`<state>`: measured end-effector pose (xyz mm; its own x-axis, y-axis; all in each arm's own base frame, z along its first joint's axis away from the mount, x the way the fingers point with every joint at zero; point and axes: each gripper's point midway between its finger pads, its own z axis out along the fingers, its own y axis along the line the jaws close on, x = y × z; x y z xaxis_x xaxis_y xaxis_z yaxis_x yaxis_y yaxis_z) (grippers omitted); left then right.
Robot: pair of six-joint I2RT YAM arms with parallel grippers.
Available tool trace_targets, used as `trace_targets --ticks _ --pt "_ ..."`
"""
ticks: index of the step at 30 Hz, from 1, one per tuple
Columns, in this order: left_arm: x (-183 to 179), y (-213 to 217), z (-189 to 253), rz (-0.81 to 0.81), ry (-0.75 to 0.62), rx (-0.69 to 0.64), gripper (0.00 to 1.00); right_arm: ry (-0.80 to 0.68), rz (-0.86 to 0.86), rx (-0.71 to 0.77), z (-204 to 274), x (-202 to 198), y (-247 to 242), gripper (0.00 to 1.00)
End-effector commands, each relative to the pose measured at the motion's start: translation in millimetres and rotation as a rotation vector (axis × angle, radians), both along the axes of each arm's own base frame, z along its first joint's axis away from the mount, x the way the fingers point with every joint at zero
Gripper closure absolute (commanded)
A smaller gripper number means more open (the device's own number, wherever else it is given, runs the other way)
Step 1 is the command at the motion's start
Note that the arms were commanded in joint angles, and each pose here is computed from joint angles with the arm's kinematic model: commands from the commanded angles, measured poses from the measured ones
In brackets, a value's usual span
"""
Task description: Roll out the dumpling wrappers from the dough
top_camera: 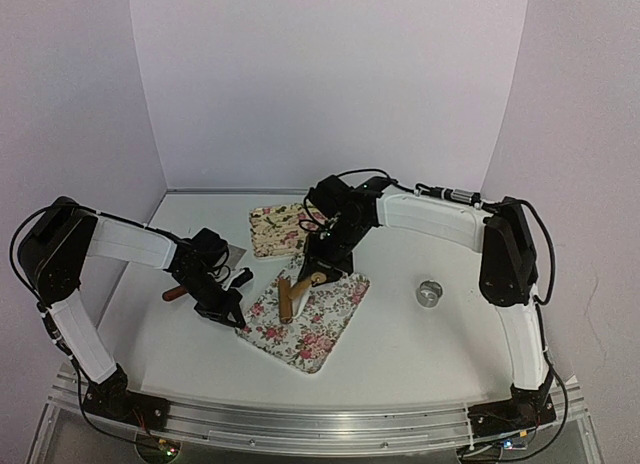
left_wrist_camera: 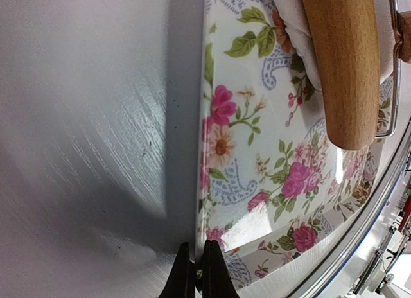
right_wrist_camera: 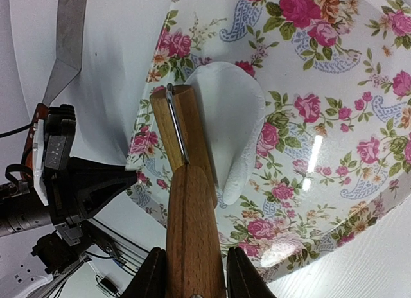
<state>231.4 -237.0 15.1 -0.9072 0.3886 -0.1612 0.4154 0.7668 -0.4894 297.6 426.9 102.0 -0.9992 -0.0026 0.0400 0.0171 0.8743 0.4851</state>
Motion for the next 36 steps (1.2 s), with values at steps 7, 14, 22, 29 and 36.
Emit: trace_targets --ticks 7,14,22,29,36 --pt "7.3 3.1 4.4 0.044 -0.014 0.033 1.0 0.122 -0.106 -0.383 -76.6 -23.0 -85.4 1.0" --pt "8.5 9.8 2.2 0.07 -0.008 0.055 1.0 0.166 -0.124 -0.496 -96.2 -30.2 -116.2 1.0" --pt "8.6 11.7 2.2 0.078 -0.006 0.056 1.0 0.189 -0.13 -0.603 -115.0 -29.3 -135.1 1.0" --pt "10.7 16.1 2.1 0.095 -0.006 0.063 1.0 0.2 -0.157 -0.665 -117.8 -27.7 -158.7 1.0" --pt "12.7 20.0 2.6 0.113 -0.007 0.066 1.0 0.211 -0.175 -0.706 -116.2 -28.1 -183.2 1.0"
